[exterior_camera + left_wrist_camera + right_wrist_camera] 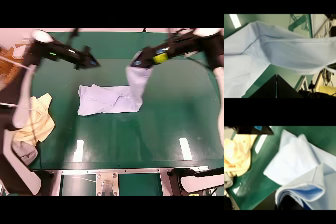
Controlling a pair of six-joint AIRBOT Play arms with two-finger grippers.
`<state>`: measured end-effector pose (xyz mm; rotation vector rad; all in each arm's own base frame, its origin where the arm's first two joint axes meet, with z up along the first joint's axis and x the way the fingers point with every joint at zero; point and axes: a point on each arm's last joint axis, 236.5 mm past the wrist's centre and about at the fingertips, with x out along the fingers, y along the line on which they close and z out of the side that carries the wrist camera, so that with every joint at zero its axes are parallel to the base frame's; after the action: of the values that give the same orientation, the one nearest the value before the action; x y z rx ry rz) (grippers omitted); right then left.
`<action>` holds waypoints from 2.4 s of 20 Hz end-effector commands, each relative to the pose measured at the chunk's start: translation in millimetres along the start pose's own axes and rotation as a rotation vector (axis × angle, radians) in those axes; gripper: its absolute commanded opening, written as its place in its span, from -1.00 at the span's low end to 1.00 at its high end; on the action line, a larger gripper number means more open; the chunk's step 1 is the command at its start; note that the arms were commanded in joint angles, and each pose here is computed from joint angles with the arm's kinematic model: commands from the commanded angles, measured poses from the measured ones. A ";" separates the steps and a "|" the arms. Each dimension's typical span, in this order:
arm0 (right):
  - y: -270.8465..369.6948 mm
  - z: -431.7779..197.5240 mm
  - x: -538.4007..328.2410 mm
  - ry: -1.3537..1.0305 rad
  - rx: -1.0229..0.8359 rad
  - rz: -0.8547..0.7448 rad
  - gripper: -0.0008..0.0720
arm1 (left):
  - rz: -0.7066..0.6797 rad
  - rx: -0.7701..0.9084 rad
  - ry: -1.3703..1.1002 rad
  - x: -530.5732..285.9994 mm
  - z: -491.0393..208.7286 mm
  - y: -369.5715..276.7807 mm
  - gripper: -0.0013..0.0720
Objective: Fold the shirts.
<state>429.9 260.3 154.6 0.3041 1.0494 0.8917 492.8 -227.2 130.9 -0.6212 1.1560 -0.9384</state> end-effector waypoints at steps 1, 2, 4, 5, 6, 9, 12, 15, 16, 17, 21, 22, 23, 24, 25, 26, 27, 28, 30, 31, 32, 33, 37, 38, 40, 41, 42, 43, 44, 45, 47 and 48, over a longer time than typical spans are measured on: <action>56.4 6.7 108.5 -0.095 -0.060 0.042 -0.93 | 0.053 -0.024 -0.112 -103.0 6.3 8.7 -0.89; 68.6 -2.9 144.9 -0.088 -0.067 0.057 -0.93 | 0.067 -0.030 -0.149 -121.0 9.5 12.6 -0.89; 84.6 -24.8 223.0 -0.109 -0.055 0.068 -0.83 | 0.085 -0.040 -0.192 -143.3 12.7 20.0 -0.89; 84.7 -31.6 257.3 -0.147 -0.052 0.052 0.03 | 0.092 -0.048 -0.204 -149.6 13.6 24.7 -0.89; 84.2 -37.0 277.3 -0.163 -0.063 0.039 0.61 | 0.103 -0.055 -0.208 -152.5 13.4 29.6 -0.89; 60.1 -24.7 251.7 -0.098 -0.189 -0.038 0.47 | 0.112 -0.067 -0.203 -151.3 11.8 36.0 -0.89; -22.3 14.3 143.9 -0.060 -0.102 -0.254 0.28 | 0.112 -0.069 -0.198 -150.1 10.4 38.2 -0.89; -122.4 12.4 37.9 -0.026 0.152 -0.401 0.52 | 0.112 -0.069 -0.199 -150.0 10.7 38.1 -0.89; -148.3 -1.2 19.6 0.004 0.234 -0.411 0.53 | 0.112 -0.069 -0.199 -150.0 10.7 38.1 -0.89; -172.6 -18.3 9.6 0.030 0.318 -0.410 0.56 | 0.112 -0.069 -0.199 -150.0 10.8 38.1 -0.89; -213.0 -89.0 41.3 0.102 0.549 -0.276 0.66 | 0.113 -0.071 -0.208 -150.5 12.8 38.5 -0.89; -214.5 -101.3 57.1 0.111 0.573 -0.238 0.66 | 0.114 -0.073 -0.215 -150.9 14.4 38.9 -0.89; -212.8 -109.2 73.2 0.118 0.592 -0.200 0.66 | 0.115 -0.074 -0.222 -151.3 16.0 39.2 -0.89; -208.7 -115.2 90.8 0.133 0.609 -0.156 0.66 | 0.116 -0.074 -0.226 -151.5 16.8 39.3 -0.89; -202.3 -118.8 107.5 0.148 0.621 -0.111 0.66 | 0.116 -0.074 -0.226 -151.5 16.8 39.3 -0.89; -192.3 -120.4 124.9 0.158 0.628 -0.055 0.66 | 0.116 -0.075 -0.225 -151.4 16.7 39.3 -0.89; -181.6 -120.2 138.6 0.162 0.630 -0.009 0.65 | 0.115 -0.075 -0.225 -151.4 16.5 39.2 -0.89; -171.7 -118.9 149.2 0.164 0.625 0.028 0.65 | 0.115 -0.076 -0.224 -151.3 16.3 39.2 -0.89; -160.1 -113.2 158.5 0.163 0.604 0.046 0.24 | 0.115 -0.078 -0.223 -151.3 16.0 39.1 -0.89; -156.5 -104.8 156.0 0.154 0.585 0.053 -0.39 | 0.115 -0.078 -0.223 -151.3 16.0 39.1 -0.89; -154.5 -93.4 149.3 0.139 0.567 0.063 -0.85 | 0.115 -0.078 -0.223 -151.3 16.0 39.1 -0.89; -153.3 -77.7 136.6 0.113 0.546 0.072 -0.94 | 0.114 -0.078 -0.222 -151.2 15.8 39.0 -0.89; -196.2 -11.9 22.8 -0.136 0.510 -0.070 -0.94 | 0.111 -0.078 -0.203 -150.2 11.4 38.2 -0.89; -220.7 -10.6 -23.3 -0.188 0.524 -0.164 -0.94 | 0.111 -0.078 -0.204 -150.2 11.7 38.2 -0.89; -264.1 -30.3 -118.4 -0.258 0.585 -0.344 -0.94 | 0.112 -0.075 -0.205 -150.3 12.0 38.4 -0.89; -281.1 -48.1 -161.8 -0.284 0.625 -0.420 -0.94 | 0.113 -0.075 -0.206 -150.4 12.3 38.4 -0.89; -298.6 -72.4 -206.2 -0.315 0.681 -0.501 -0.94 | 0.112 -0.075 -0.207 -150.4 12.5 38.4 -0.89; -312.4 -97.6 -242.9 -0.344 0.735 -0.566 -0.95 | 0.113 -0.075 -0.207 -150.4 12.5 38.5 -0.89; -325.0 -127.7 -278.7 -0.377 0.799 -0.629 -0.94 | 0.113 -0.075 -0.207 -150.4 12.5 38.5 -0.89; -333.4 -157.1 -306.3 -0.406 0.866 -0.672 -0.94 | 0.113 -0.075 -0.208 -150.5 12.6 38.5 -0.89; -343.8 -222.0 -348.0 -0.457 1.009 -0.737 -0.94 | 0.113 -0.075 -0.208 -150.5 12.6 38.5 -0.89; -345.4 -255.5 -359.6 -0.475 1.082 -0.754 -0.94 | 0.113 -0.075 -0.208 -150.5 12.7 38.5 -0.89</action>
<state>397.5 -209.8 54.8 0.8066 0.9929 -0.2555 499.2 -78.2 175.8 -0.6917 1.0334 -0.7191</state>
